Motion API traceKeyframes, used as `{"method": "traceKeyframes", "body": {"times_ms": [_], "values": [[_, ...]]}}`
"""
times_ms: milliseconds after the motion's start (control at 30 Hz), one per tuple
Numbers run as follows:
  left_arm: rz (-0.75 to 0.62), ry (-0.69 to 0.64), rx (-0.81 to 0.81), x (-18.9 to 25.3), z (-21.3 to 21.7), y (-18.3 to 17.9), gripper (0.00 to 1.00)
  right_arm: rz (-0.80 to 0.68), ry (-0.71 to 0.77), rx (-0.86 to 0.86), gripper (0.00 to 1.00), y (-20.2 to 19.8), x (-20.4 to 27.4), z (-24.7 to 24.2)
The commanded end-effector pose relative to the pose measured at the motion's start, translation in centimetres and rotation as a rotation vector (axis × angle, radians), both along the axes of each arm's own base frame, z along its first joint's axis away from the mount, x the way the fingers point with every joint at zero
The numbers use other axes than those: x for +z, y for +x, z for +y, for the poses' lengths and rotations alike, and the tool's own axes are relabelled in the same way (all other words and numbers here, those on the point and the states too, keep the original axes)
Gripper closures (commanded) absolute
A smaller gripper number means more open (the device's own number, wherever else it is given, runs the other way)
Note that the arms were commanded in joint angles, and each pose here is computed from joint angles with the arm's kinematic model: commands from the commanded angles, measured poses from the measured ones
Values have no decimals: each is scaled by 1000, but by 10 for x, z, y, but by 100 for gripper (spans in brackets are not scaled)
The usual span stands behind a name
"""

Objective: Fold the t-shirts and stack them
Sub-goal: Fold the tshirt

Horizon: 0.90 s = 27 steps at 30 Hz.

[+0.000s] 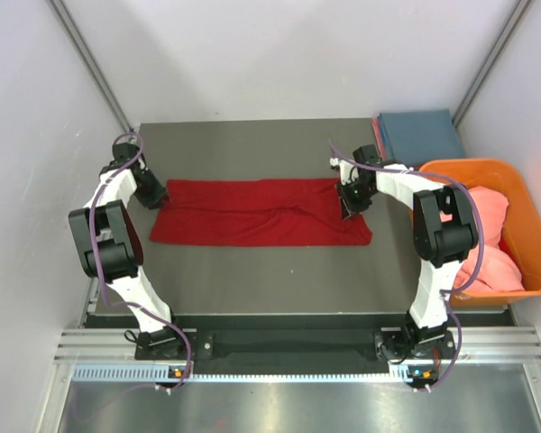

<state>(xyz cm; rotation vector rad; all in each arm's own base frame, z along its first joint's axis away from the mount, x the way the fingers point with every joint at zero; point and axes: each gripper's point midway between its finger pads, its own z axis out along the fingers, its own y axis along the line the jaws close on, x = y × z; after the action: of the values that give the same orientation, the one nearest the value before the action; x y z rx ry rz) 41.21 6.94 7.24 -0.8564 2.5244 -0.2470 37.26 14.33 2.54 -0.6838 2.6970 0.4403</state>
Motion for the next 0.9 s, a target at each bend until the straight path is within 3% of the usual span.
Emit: {"method": "traceKeyframes", "body": {"times_ms": [0,133,300,467,600,733,867], "values": [[-64,35,24,20,8,6,69,-64,10,-21,85,18,21,0],[-61,53,52,19,13,3,68,-108,30,-49,92,22,42,3],[-72,35,68,11,11,4,67,-134,42,-58,92,22,53,7],[-54,43,80,-1,13,4,68,-136,41,-54,83,21,54,8],[-43,59,92,-5,18,5,68,-137,45,-51,97,22,53,9],[-45,75,107,-3,23,5,68,-139,42,-51,86,23,54,8],[-41,83,119,-2,28,5,68,-145,48,-47,95,25,56,10]]}}
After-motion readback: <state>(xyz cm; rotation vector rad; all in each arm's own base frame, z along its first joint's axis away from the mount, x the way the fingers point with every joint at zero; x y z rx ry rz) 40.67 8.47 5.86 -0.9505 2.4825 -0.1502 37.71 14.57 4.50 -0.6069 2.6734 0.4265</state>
